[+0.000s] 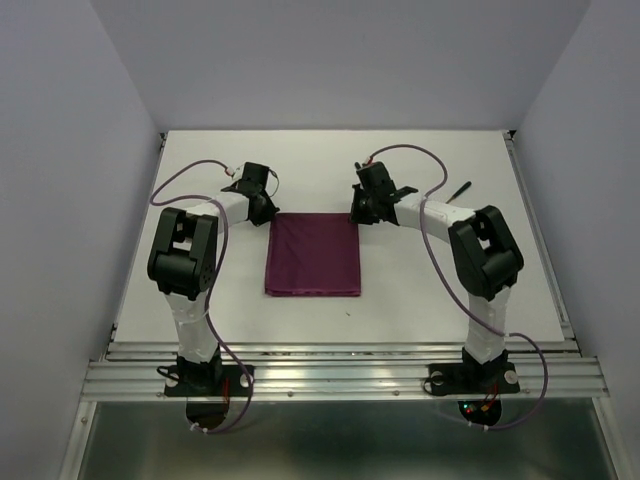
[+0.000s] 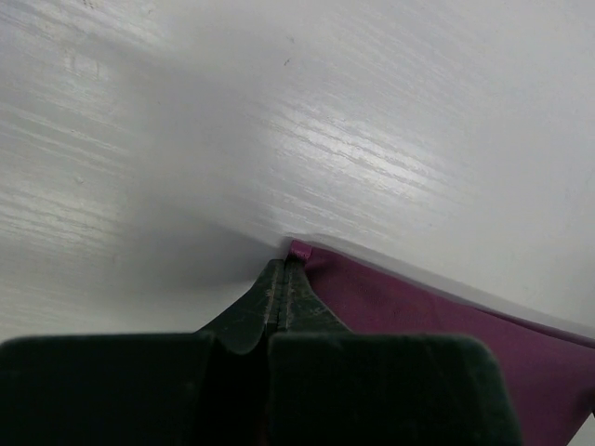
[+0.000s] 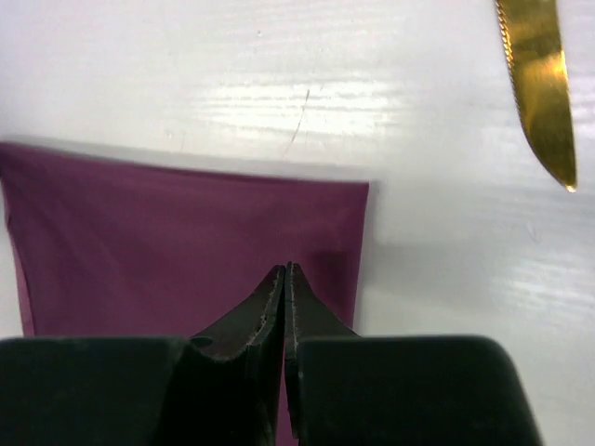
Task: Fold the napkin into a case and place the utensils inside
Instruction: Move the square-folded napkin to the center of the board.
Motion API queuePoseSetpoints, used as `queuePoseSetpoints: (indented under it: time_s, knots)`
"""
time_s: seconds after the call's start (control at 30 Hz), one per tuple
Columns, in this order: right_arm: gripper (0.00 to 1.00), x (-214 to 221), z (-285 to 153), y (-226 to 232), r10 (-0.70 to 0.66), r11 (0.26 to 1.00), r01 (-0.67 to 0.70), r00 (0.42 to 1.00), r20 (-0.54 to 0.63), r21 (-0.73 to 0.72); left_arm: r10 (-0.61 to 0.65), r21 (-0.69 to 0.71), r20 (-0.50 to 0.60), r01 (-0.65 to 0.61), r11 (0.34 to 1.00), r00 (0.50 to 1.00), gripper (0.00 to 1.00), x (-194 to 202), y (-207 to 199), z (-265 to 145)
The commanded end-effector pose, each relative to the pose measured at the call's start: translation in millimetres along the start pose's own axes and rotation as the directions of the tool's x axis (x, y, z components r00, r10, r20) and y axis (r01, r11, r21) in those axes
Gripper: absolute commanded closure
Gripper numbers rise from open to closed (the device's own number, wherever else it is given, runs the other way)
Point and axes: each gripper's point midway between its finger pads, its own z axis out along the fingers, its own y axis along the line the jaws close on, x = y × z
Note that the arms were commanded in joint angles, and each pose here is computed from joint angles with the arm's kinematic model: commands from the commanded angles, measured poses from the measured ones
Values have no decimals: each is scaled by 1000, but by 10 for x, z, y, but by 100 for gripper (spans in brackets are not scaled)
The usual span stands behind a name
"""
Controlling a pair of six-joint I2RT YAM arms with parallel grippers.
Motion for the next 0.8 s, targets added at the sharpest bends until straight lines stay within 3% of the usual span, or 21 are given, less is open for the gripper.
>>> queuePoseSetpoints:
  time_s: [0.0,0.23,0.33,0.37,0.43,0.77]
  knots:
    - [94,-293,188,-29,4,999,-6,997,75,32,22,0,-24,-22,1000,999,100,63,14,-15]
    - [95,-208,471,-250,-6,994,-1,998,64,108,27,9,-32,-27,1000,999,100,104,37,-94]
    - [95,-311,289,-147,-17,998,11,995,97,62,16,14,-54,-15,1000,998,100,167,58,-176]
    - [94,-506,109,30,-30,999,33,985,167,-14,14,23,-61,-13,1000,998,100,186,45,-211]
    - [93,-429,32,-8,-33,999,39,983,179,-27,8,39,-65,-6,999,998,100,253,66,-331]
    - [94,-147,427,-166,-61,998,60,996,58,30,5,25,-35,-4,1000,999,100,296,169,-527]
